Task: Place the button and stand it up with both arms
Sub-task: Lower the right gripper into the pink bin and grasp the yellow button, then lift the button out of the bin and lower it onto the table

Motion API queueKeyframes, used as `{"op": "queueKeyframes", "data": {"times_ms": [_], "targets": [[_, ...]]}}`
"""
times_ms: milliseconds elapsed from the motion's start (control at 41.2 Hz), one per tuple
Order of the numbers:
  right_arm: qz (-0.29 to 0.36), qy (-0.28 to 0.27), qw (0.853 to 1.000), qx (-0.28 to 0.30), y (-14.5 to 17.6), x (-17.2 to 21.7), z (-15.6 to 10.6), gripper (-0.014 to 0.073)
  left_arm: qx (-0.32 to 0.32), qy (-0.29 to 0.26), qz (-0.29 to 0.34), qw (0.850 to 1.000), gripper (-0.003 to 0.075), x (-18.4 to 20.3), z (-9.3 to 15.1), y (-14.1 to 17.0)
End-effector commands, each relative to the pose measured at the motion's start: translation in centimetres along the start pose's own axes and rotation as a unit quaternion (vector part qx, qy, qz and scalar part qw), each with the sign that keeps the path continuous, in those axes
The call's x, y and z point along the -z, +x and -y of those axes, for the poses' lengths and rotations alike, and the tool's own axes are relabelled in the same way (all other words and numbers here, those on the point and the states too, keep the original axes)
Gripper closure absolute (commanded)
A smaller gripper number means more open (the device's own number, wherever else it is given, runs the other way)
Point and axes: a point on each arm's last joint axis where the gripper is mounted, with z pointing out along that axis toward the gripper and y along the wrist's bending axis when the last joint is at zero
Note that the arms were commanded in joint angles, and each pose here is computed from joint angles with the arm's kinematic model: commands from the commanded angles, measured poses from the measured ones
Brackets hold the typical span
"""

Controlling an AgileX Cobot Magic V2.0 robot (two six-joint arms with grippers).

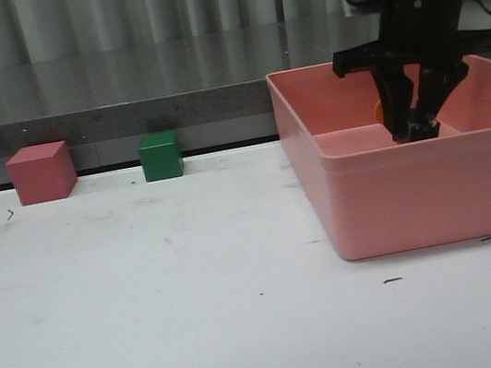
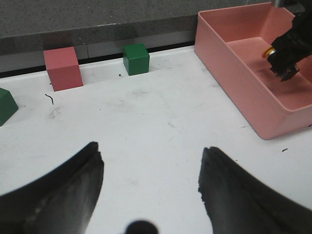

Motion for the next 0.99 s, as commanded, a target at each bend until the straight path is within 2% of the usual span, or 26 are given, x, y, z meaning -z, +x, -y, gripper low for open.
{"op": "queueKeyframes", "data": {"times_ms": [0, 218, 436, 558, 776, 970], "targets": [[0.07, -0.015, 0.997, 0.017, -0.4, 6.5, -1.4, 0.0379, 0.004, 0.009, 0.046, 0.999, 0.0304, 0.5, 0.2, -1.5], [0.107, -0.065, 0.988, 0.091, 2.2, 11.4, -8.0, 0.0379, 0.004, 0.009, 0.046, 0.999, 0.0304, 0.5, 0.2, -1.5], [0.079, -0.113, 0.982, 0.129, 5.5, 11.9, -15.3, 0.0379, 0.004, 0.009, 0.046, 0.999, 0.0304, 0.5, 0.2, -1.5], [0.064, -0.126, 0.982, 0.128, 6.7, 11.2, -18.4, 0.0379, 0.004, 0.009, 0.046, 0.999, 0.0304, 0.5, 0.2, -1.5], [0.027, -0.133, 0.985, 0.109, 7.6, 7.5, -23.9, 0.0379, 0.004, 0.009, 0.046, 0.999, 0.0304, 0.5, 0.2, -1.5], [-0.01, -0.105, 0.993, 0.056, 7.0, 4.7, -25.5, 0.0379, 0.004, 0.009, 0.046, 0.999, 0.0304, 0.5, 0.2, -1.5]]}}
